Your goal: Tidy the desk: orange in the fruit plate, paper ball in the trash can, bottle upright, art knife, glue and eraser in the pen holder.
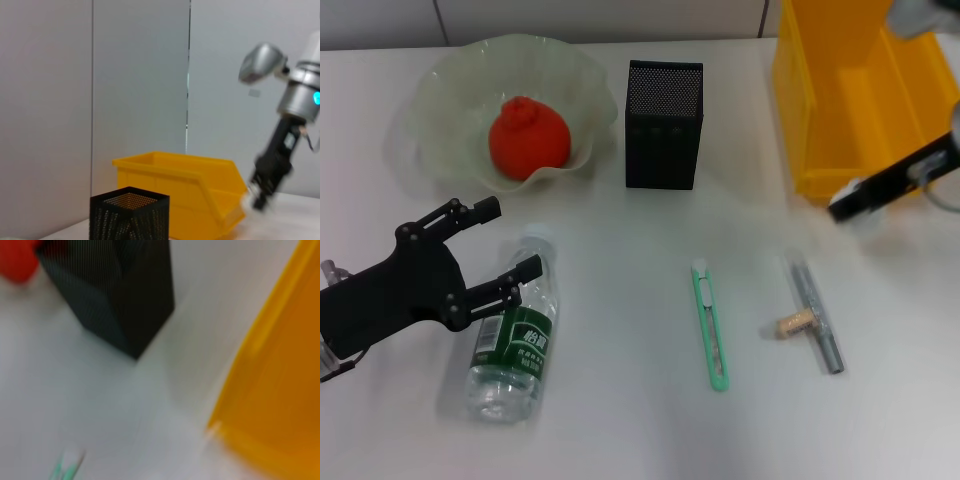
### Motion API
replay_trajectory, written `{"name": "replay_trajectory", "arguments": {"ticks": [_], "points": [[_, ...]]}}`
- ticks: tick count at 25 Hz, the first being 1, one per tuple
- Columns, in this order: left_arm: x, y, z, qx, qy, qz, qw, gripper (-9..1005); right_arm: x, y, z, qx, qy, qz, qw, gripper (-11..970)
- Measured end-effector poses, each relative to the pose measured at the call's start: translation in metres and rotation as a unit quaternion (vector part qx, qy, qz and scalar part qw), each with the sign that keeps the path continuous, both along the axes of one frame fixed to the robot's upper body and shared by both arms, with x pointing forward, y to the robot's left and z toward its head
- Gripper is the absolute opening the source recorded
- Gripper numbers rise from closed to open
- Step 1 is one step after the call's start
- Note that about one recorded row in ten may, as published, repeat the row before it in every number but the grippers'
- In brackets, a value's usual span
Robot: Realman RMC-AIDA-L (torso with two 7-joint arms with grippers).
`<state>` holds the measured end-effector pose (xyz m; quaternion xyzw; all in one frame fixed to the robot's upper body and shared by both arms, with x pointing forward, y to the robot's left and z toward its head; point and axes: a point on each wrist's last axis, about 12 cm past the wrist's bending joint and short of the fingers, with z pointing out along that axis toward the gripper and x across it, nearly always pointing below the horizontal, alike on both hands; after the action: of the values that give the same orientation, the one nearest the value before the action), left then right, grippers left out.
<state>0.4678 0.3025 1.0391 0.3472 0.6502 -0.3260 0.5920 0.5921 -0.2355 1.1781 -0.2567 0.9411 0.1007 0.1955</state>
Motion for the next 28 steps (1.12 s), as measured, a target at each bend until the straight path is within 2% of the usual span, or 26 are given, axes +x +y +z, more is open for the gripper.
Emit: {"name": "replay_trajectory", "arguments": {"ticks": [3, 6, 7, 8, 9, 14, 16, 19, 22, 24, 25, 26, 27, 28], "points": [[-0.001, -0.001, 0.001, -0.005, 0.0, -0.008, 1.0, 834, -0.003, -0.017, 0.031, 0.015, -0.057, -0.031, 0.998, 479], [-0.001, -0.001, 0.001, -0.005, 0.0, -0.008, 1.0, 834, 0.004, -0.036, 0.046, 0.03, -0.116, -0.072, 0.99, 471], [-0.004, -0.002, 0.003, -0.013, -0.003, -0.016, 1.0, 834, 0.008, -0.042, 0.046, 0.034, -0.135, -0.083, 0.987, 468], [-0.006, -0.003, 0.004, -0.02, -0.004, -0.023, 1.0, 835, 0.02, -0.048, 0.036, 0.047, -0.166, -0.095, 0.98, 465], [-0.006, -0.003, 0.004, -0.02, -0.004, -0.023, 1.0, 835, 0.02, -0.048, 0.036, 0.047, -0.166, -0.095, 0.98, 467], [-0.004, -0.002, 0.012, -0.046, 0.018, -0.037, 0.998, 835, 0.039, -0.042, 0.005, 0.084, -0.176, -0.09, 0.977, 478], [0.0, 0.002, 0.021, -0.056, 0.037, -0.044, 0.997, 835, 0.041, -0.04, 0.001, 0.09, -0.176, -0.087, 0.976, 571], [0.001, 0.002, 0.025, -0.06, 0.048, -0.05, 0.996, 834, 0.038, -0.042, 0.002, 0.104, -0.186, -0.087, 0.973, 695], [0.012, 0.006, 0.04, -0.064, 0.087, -0.054, 0.993, 834, 0.021, -0.049, 0.005, 0.156, -0.211, -0.072, 0.962, 787], [0.015, 0.007, 0.044, -0.062, 0.097, -0.051, 0.992, 833, -0.003, -0.055, 0.003, 0.212, -0.247, -0.019, 0.945, 849], [0.015, 0.007, 0.044, -0.062, 0.097, -0.051, 0.992, 833, -0.011, -0.055, -0.001, 0.228, -0.258, 0.005, 0.939, 849], [0.028, 0.007, 0.054, -0.051, 0.126, -0.04, 0.99, 833, -0.023, -0.055, -0.007, 0.248, -0.273, 0.037, 0.929, 849], [0.028, 0.007, 0.054, -0.051, 0.126, -0.04, 0.99, 833, -0.023, -0.055, -0.007, 0.248, -0.273, 0.037, 0.929, 849], [0.04, 0.002, 0.06, -0.027, 0.157, -0.019, 0.987, 833, -0.041, -0.055, -0.021, 0.274, -0.295, 0.084, 0.912, 849]]}}
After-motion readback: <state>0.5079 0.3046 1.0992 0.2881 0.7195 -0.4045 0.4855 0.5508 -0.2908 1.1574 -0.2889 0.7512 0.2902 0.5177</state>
